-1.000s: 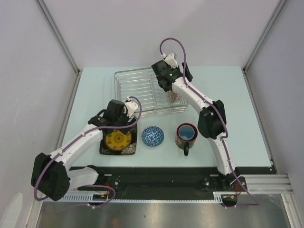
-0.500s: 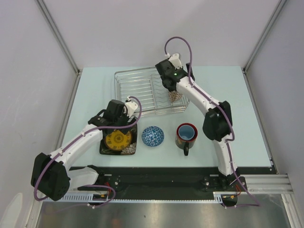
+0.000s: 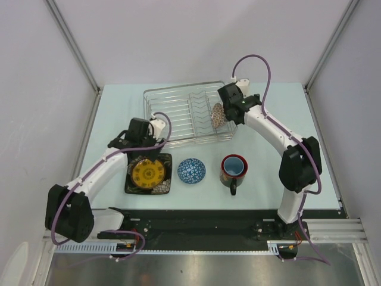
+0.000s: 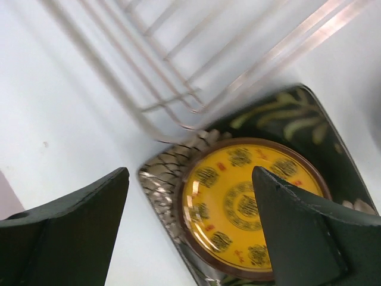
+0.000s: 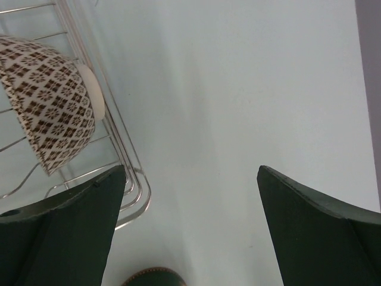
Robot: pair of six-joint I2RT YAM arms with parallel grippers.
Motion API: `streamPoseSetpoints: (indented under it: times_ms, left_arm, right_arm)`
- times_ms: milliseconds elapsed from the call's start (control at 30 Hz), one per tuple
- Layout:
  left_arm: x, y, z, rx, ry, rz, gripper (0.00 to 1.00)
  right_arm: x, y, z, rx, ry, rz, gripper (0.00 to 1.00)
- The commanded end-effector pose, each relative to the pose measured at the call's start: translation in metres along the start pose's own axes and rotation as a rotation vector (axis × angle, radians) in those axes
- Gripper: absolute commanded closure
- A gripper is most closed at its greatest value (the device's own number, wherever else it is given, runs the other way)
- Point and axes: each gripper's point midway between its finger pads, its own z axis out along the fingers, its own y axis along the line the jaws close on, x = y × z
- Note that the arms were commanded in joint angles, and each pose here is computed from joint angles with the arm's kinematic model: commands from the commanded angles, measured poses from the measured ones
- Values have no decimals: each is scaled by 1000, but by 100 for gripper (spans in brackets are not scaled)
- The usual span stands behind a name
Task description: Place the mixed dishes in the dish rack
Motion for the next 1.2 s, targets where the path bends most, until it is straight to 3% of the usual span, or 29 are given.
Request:
streamPoseSetpoints:
  times_ms: [0,200,467,767,1000,1167]
  left_arm:
    - [-38,46,-10,-56,-99,-119,10]
    - [-44,83,6,-75,-69,-237,11]
    - [-36,72,43,-16,0,-281,12]
    - [-36,68,53,8,8,-290,12]
    - [-45,69,55,17,-3,-297,12]
    - [-46,73,50,-1,-10,-288,12]
  right_arm:
    - [1,9,17,-13,15,61,4]
    - [25,11,24,-15,67,52,4]
    - [69,-2,23,17,151,31,5]
    - [94,-6,3,12,171,5,6]
    - [96,4,-11,-5,143,-21,4]
    - [63,-11,-20,11,46,28,0]
